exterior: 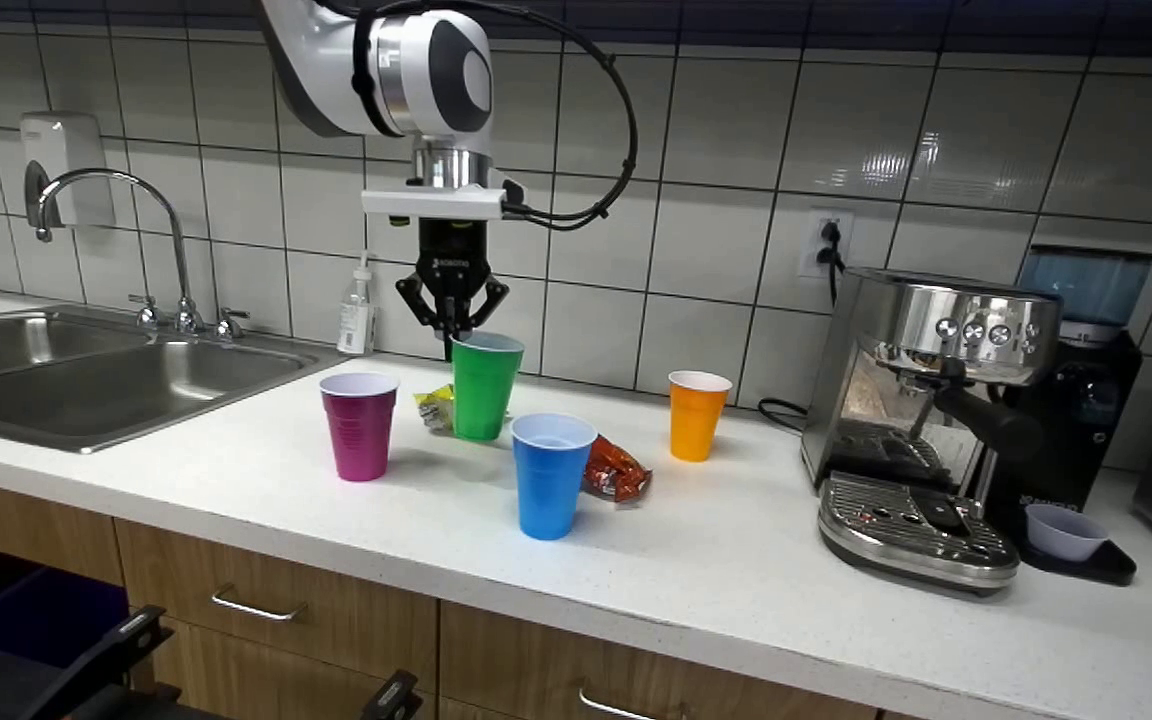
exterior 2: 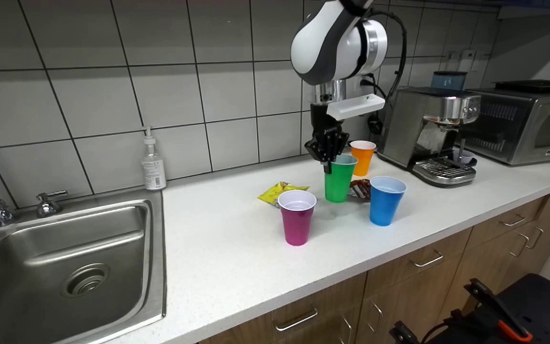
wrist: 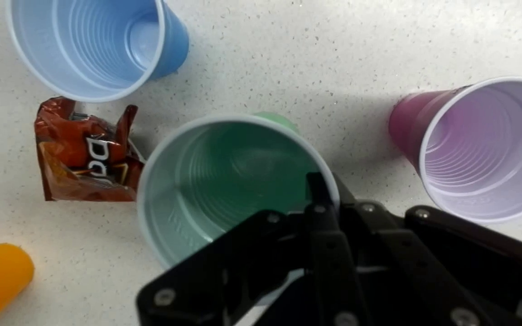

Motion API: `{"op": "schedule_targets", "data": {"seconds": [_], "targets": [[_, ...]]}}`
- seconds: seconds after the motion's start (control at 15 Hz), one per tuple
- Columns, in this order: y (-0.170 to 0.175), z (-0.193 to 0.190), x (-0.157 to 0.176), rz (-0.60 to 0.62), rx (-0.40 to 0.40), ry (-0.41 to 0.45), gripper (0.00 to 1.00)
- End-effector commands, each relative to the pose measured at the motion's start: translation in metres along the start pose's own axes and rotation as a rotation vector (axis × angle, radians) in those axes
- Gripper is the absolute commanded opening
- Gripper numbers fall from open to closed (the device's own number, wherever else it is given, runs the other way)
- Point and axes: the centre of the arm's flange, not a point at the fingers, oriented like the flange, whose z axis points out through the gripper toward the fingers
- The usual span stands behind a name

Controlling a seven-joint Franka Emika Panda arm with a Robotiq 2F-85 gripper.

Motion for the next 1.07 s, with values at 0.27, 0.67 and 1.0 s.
{"op": "schedule_targets", "data": {"seconds": [0.27,0.67,1.0], "targets": [[0.001,-0.047,-0.039,-0.056,0.0,0.099,0.01],[0.013,-0.069,-0.06,-0.076,-0.011,0.136,0.01],[0.033,-0.076,-0.078,-0.064,-0.013,0.143,0.01]]}}
